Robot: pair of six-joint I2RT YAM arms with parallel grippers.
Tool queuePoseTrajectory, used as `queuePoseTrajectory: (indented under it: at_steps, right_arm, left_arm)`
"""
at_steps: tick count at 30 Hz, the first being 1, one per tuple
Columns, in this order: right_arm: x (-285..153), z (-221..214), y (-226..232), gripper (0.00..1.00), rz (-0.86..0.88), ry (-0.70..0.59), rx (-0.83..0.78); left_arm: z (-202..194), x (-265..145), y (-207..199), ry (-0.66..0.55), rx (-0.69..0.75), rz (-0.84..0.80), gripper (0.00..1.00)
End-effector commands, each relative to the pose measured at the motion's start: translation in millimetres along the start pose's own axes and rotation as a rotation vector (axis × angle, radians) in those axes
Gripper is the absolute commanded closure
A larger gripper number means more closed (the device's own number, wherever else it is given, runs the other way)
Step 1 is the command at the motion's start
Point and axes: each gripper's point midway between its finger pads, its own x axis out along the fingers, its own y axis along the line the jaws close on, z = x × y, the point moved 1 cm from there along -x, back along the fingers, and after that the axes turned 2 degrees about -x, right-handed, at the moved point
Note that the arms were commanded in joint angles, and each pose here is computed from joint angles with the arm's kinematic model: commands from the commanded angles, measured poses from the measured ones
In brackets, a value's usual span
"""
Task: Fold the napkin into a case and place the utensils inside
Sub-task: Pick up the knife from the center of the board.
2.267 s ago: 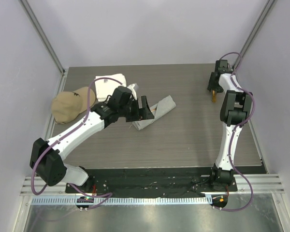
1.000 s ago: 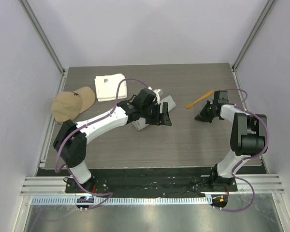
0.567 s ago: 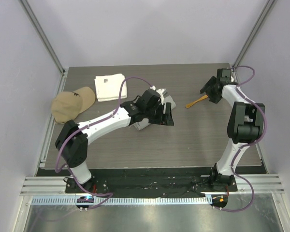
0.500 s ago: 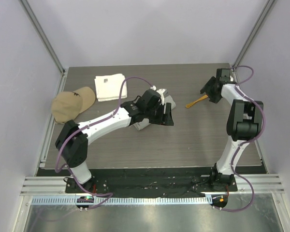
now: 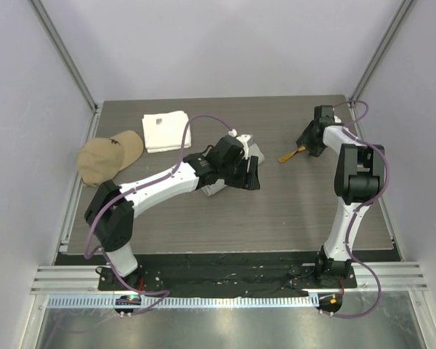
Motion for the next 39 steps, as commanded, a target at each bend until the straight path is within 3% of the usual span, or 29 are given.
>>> queuePoseTrajectory:
  at_steps: [1,10,13,22,25,26,33,39]
  right_arm:
    - [-1.4,-7.1,5.5,0.43,-0.101,-0.005,0.046]
    - [11.5,-42.1,10.7,0.48,-0.336,0.099,0.041]
    - [8.8,-40.0,12.1,0.52,-0.377,0.075,0.013]
    - [19.9,-78.1,-18.6,0.76,-0.462,0.196,-0.059]
    - [21.3,-78.1,-14.5,0.97,-0.414,0.209,-0.084]
    - [15.7,-73.3,-10.1,0.99,-0.385,0.197,-0.082]
    - [-14.3,-121.3,-8.2,0.99,-0.165,0.319,-0.086]
    - [-40.5,-156.9,-15.4,0.99,-0.061,0.398,-0.069]
  left_arm:
    - [16.4,0.8,-9.3,-0.058,0.036,-0.014,0.39]
    - [17.9,-10.6,-7.6,-0.079,0.035,0.001,0.39]
    - [18.2,-16.9,-8.0,-0.094,0.037,0.001,0.39]
    - [20.4,-24.4,-10.8,-0.115,0.028,-0.015,0.39]
    - [17.2,-23.5,-13.2,-0.101,0.038,-0.029,0.39]
    - [17.1,-22.3,-12.2,-0.101,0.049,-0.026,0.39]
    - [20.8,-6.0,-20.7,-0.146,0.151,0.018,0.27]
    - [16.5,43.0,-30.9,-0.143,0.229,0.077,0.40]
